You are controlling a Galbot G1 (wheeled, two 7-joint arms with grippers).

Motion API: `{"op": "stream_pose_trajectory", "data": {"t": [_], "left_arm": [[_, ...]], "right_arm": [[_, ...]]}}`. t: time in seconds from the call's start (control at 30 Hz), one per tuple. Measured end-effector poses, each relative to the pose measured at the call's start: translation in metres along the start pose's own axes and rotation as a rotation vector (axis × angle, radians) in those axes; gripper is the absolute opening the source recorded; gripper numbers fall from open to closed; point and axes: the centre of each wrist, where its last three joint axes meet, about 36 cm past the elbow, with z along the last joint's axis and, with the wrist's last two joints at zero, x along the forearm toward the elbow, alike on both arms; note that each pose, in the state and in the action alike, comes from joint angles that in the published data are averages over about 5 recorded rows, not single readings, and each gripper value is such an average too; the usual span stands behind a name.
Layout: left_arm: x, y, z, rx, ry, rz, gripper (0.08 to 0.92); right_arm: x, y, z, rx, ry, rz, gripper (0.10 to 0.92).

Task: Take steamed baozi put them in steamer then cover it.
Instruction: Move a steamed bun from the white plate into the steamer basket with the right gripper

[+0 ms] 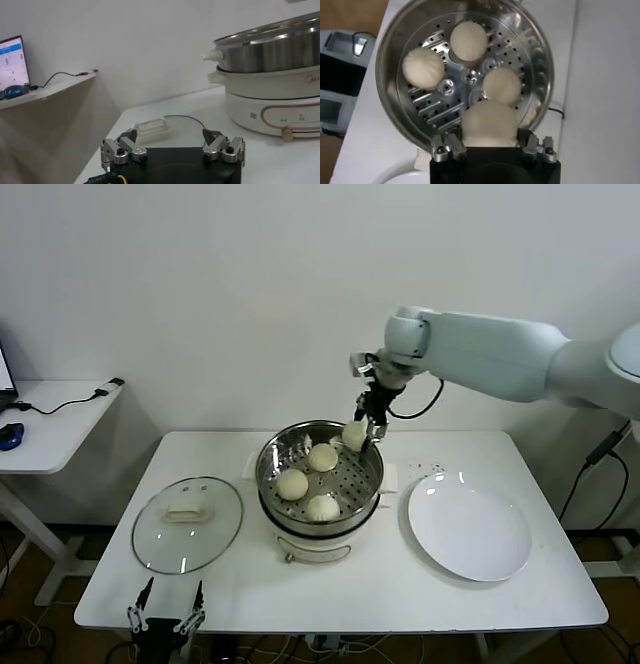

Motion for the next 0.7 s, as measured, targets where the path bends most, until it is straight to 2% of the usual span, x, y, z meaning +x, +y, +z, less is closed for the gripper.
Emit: {"op": "stream_pose_trajectory", "data": {"t": [0.33, 0.7], "left_arm": [[-0.004, 0.001, 0.004, 0.009, 0.008, -0.005, 0.823], [-0.003, 0.002, 0.008, 0.013, 0.016, -0.004, 0.823]], "right_arm": [[-0.047, 0.006, -0.022, 0.021, 0.049, -0.057, 0.696], [-0.081, 0.013, -0.021, 0.027, 0.082, -0.098, 0.704]]}}
